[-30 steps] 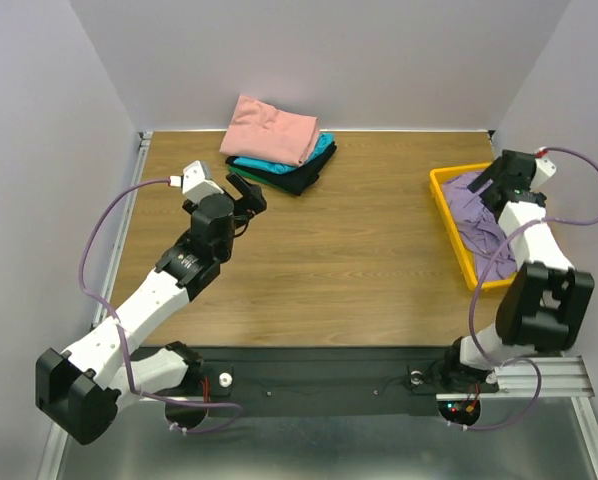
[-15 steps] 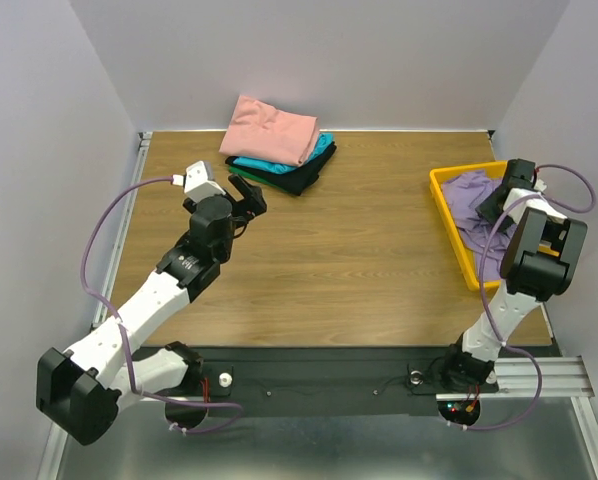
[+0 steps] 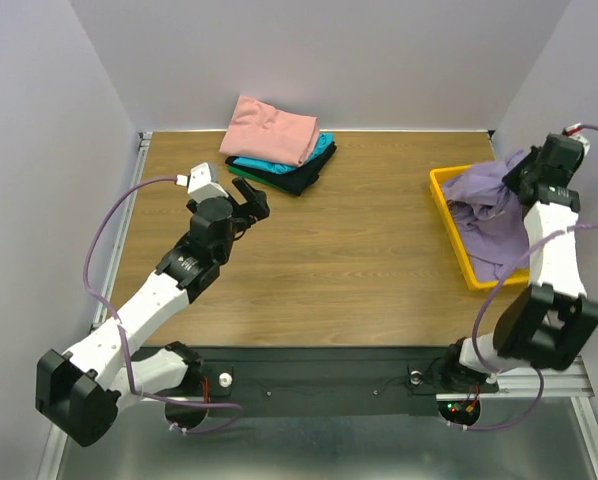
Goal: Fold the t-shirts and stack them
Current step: Grab the tshirt from the pile, then move the tshirt to the center of the board
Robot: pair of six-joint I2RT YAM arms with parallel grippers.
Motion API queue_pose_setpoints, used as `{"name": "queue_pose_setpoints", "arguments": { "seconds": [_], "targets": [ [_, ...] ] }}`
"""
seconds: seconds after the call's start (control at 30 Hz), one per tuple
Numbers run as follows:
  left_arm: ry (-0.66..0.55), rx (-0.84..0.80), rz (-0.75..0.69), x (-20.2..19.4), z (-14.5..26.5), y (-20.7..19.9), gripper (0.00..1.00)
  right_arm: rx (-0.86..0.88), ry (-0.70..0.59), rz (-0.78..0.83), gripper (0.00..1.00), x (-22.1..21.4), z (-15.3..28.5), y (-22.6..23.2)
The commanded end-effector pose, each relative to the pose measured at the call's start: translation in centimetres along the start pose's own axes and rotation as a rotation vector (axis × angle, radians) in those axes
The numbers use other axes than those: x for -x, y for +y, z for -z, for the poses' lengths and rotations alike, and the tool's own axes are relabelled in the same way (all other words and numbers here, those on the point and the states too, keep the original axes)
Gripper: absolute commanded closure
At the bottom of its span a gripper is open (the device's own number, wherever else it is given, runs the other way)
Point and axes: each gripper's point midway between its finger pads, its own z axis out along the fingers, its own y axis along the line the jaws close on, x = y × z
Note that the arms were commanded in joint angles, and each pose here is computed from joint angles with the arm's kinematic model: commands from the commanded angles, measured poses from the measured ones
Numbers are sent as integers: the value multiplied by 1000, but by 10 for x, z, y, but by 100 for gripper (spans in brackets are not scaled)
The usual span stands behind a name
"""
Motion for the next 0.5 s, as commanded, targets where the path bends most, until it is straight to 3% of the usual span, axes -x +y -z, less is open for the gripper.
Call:
{"name": "queue_pose_setpoints", "arguments": {
  "seconds": [0.0,0.1,0.2,0.3,0.33,0.47],
  "targets": [
    [-39,-44,42,14,10,-5,1,287,-154,68,100,48,79,67],
    [-34,-43,61,12,14,-3,2,465,-191,140,99,50,130,119],
    [-31,-34,93,12,19,1,2,739,-149,250,100,23,186,198],
    [-15,-10,122,6,22,7,2,891,-124,329,100,6,221,248],
    [-18,4,145,7,25,11,2,1025,-80,390,100,-21,252,285],
    [24,82,150,-3,33,28,2,1187,-46,462,100,-48,291,338]
  ]
}}
